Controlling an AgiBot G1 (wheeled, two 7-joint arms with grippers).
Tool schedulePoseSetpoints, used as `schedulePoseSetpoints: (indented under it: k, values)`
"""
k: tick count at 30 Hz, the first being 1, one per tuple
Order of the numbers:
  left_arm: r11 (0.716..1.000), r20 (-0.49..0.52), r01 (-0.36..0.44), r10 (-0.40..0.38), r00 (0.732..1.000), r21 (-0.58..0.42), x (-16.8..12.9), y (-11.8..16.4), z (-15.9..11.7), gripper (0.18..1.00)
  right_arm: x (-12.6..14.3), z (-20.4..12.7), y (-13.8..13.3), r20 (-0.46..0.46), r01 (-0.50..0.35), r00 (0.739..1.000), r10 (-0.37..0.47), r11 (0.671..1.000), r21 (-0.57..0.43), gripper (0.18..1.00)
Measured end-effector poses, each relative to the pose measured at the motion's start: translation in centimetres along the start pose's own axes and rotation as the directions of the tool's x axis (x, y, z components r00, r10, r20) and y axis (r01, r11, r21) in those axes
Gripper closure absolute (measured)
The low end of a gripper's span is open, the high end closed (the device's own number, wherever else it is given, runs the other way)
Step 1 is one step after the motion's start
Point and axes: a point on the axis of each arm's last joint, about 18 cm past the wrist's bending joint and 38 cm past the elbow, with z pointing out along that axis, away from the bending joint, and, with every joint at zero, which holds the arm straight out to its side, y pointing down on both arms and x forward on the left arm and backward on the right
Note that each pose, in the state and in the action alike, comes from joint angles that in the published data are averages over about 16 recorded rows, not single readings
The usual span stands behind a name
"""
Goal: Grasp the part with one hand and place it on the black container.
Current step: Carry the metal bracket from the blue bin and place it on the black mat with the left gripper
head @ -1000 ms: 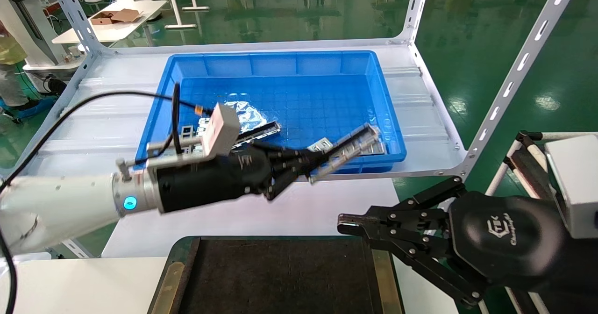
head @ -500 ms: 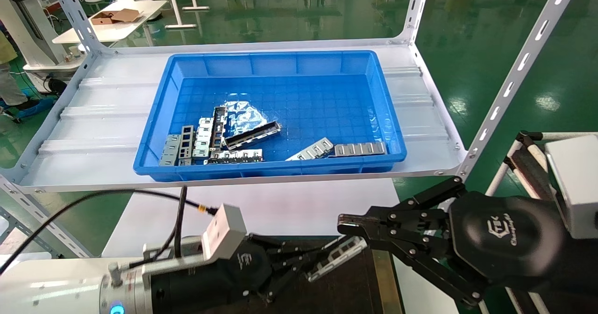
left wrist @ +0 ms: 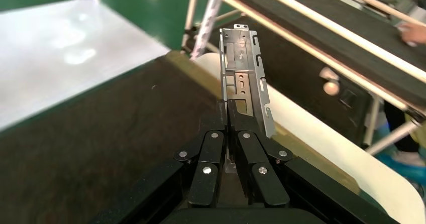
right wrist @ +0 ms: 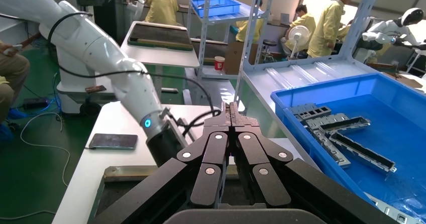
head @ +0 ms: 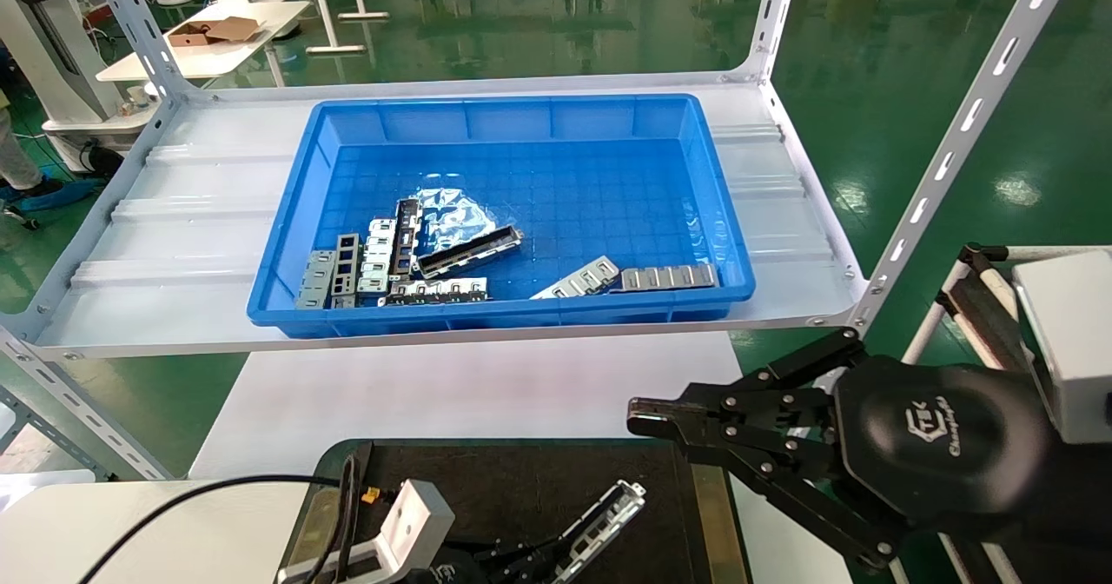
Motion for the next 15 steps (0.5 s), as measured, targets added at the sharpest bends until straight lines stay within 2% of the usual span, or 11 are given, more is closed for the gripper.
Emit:
schedulePoseSetpoints:
  k: [6,15]
  values:
    - [0.994,0.117,0.108,-0.109,0.987,0.009,-0.4,2.7,1.4,0.992,0.0,0.0,0.0,0.000,0.000,1.000,0.000,1.000,0.000,0.988]
    - [0.974,0.285,0.220,-0.225,0.932,0.050,-0.7,4.9,4.3,0.992,0.0,0.0,0.0,0.000,0.000,1.000,0.000,1.000,0.000,0.988]
